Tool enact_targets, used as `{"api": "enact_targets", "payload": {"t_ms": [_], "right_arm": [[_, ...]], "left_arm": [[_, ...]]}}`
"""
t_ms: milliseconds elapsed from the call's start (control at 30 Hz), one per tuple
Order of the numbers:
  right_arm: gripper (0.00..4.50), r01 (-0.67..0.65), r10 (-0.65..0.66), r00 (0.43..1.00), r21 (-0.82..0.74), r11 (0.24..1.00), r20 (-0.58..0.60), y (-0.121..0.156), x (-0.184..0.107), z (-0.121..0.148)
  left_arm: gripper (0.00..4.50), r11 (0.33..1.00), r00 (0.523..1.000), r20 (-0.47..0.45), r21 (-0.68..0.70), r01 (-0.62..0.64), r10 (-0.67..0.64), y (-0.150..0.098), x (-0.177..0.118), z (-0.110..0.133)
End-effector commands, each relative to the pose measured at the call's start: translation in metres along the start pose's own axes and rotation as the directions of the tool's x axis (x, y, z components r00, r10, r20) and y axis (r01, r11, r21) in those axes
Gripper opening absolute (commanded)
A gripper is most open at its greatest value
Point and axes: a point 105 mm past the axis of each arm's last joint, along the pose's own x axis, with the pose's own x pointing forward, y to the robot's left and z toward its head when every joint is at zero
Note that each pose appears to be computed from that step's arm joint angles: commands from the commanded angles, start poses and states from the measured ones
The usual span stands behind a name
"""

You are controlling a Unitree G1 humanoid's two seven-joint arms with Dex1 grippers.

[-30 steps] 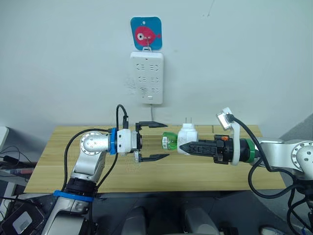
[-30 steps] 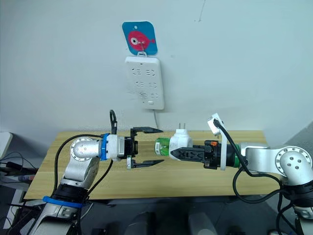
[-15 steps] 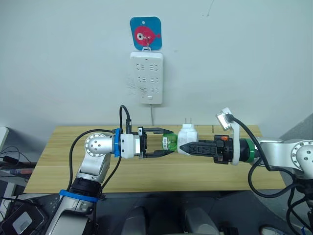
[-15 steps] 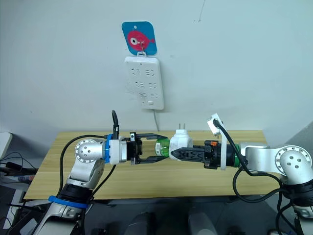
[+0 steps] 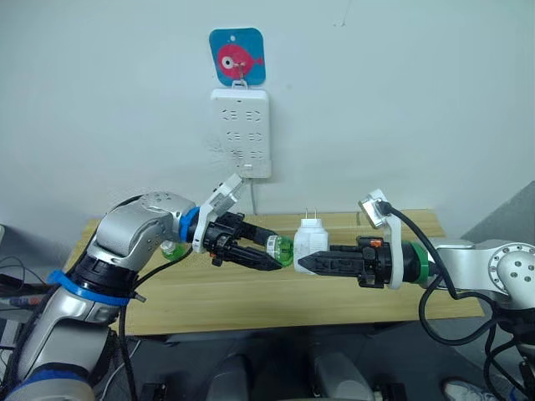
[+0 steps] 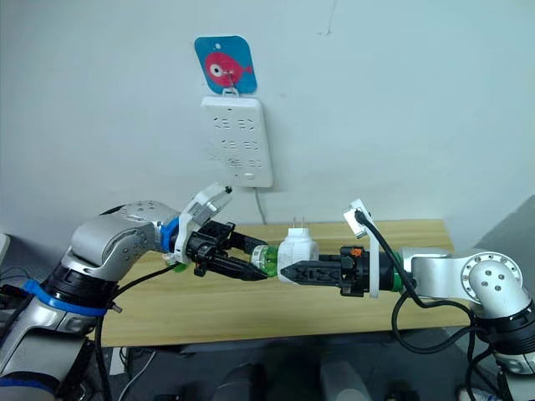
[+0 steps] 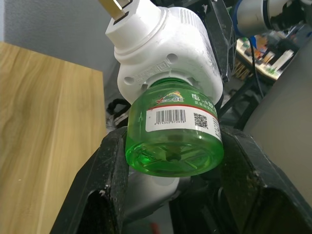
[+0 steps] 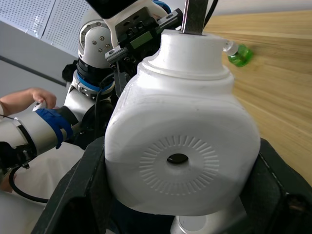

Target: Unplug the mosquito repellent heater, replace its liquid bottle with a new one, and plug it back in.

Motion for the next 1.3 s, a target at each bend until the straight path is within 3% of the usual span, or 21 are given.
{"api": "enact_targets", "payload": {"t_ms": [33, 233, 333, 500, 567, 700, 867, 967, 1100, 1167, 1233, 1300], "right_arm": [[3.03, 0.034, -0.033, 0.998, -0.025, 0.999, 0.046, 0.000, -0.011, 0.012], [3.03, 0.037, -0.036, 0.998, -0.017, 0.999, 0.054, -0.001, -0.012, 0.013], [3.03, 0.039, -0.037, 0.998, -0.018, 0.999, 0.055, -0.001, -0.012, 0.013], [3.03, 0.037, -0.036, 0.998, -0.018, 0.999, 0.054, -0.001, -0.012, 0.012], [3.03, 0.035, -0.034, 0.998, -0.017, 0.999, 0.054, 0.000, -0.012, 0.012], [3.03, 0.034, -0.033, 0.998, -0.019, 0.999, 0.050, 0.000, -0.012, 0.012], [3.03, 0.034, -0.033, 0.998, -0.022, 0.999, 0.047, 0.000, -0.012, 0.013], [3.03, 0.034, -0.033, 0.998, -0.023, 0.999, 0.046, 0.000, -0.011, 0.013], [3.03, 0.034, -0.033, 0.998, -0.023, 0.999, 0.050, 0.001, -0.011, 0.014], [3.03, 0.035, -0.034, 0.998, -0.023, 0.999, 0.051, 0.001, -0.011, 0.013], [3.03, 0.037, -0.036, 0.998, -0.022, 0.999, 0.052, 0.000, -0.011, 0.013], [3.03, 0.038, -0.037, 0.998, -0.022, 0.999, 0.053, 0.000, -0.011, 0.013]], "left_arm": [[2.27, 0.994, 0.994, -0.002, -0.015, -0.106, 0.106, 0.008, -0.020, -0.002], [4.20, 0.964, 0.984, -0.028, 0.208, -0.168, 0.177, 0.009, -0.018, -0.016], [4.24, 0.903, 0.971, 0.001, 0.367, -0.224, 0.240, 0.010, -0.017, -0.027], [4.24, 0.629, 0.937, 0.192, 0.699, -0.340, 0.293, 0.009, -0.008, -0.019], [4.24, 0.515, 0.916, 0.286, 0.761, -0.395, 0.279, 0.005, -0.007, -0.010], [4.24, 0.425, 0.909, 0.340, 0.805, -0.414, 0.243, 0.002, -0.001, -0.004], [4.24, 0.411, 0.915, 0.343, 0.819, -0.401, 0.211, 0.003, 0.007, -0.002], [3.66, 0.428, 0.928, 0.320, 0.823, -0.372, 0.192, 0.003, 0.012, -0.005], [2.36, 0.436, 0.931, 0.319, 0.823, -0.364, 0.176, 0.002, 0.015, -0.003], [2.19, 0.437, 0.932, 0.319, 0.823, -0.363, 0.172, 0.001, 0.015, -0.002], [2.19, 0.469, 0.929, 0.325, 0.802, -0.371, 0.179, 0.001, 0.014, 0.002], [2.19, 0.556, 0.939, 0.285, 0.757, -0.344, 0.192, 0.003, 0.015, 0.000]]}}
